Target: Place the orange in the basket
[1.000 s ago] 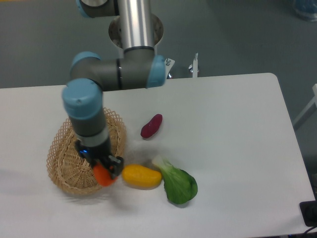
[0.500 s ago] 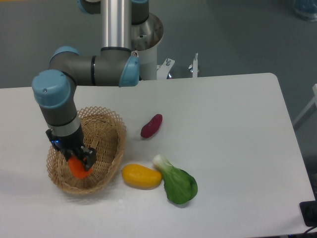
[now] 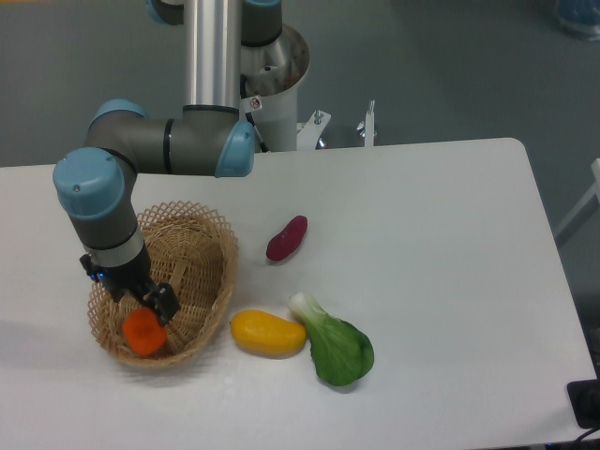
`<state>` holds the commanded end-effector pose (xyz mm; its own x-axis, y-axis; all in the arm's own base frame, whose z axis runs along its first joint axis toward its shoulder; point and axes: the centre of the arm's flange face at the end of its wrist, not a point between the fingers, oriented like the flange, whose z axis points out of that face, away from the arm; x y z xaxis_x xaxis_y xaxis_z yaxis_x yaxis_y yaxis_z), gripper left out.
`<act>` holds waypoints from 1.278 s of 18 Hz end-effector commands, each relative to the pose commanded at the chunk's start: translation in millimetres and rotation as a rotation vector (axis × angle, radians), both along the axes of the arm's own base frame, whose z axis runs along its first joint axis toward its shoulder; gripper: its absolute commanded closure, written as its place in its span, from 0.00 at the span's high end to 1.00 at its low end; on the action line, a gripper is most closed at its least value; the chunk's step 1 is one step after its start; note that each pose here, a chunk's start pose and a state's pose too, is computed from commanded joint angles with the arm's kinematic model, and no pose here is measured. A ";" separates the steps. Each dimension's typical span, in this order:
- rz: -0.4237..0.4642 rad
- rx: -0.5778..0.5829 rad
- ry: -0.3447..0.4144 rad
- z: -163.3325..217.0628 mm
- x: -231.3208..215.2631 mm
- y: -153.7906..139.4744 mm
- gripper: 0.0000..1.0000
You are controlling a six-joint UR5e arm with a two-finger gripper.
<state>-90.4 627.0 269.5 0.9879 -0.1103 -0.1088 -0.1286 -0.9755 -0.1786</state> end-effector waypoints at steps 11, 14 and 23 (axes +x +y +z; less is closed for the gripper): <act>0.125 0.012 0.013 22.6 -73.4 -37.8 1.00; 0.185 0.025 0.019 32.1 -109.9 -51.1 1.00; 0.224 -0.052 0.039 24.7 -241.8 -120.6 1.00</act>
<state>-332.3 506.4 294.2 0.9835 0.1049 -0.1472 0.0863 -0.9881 -0.1269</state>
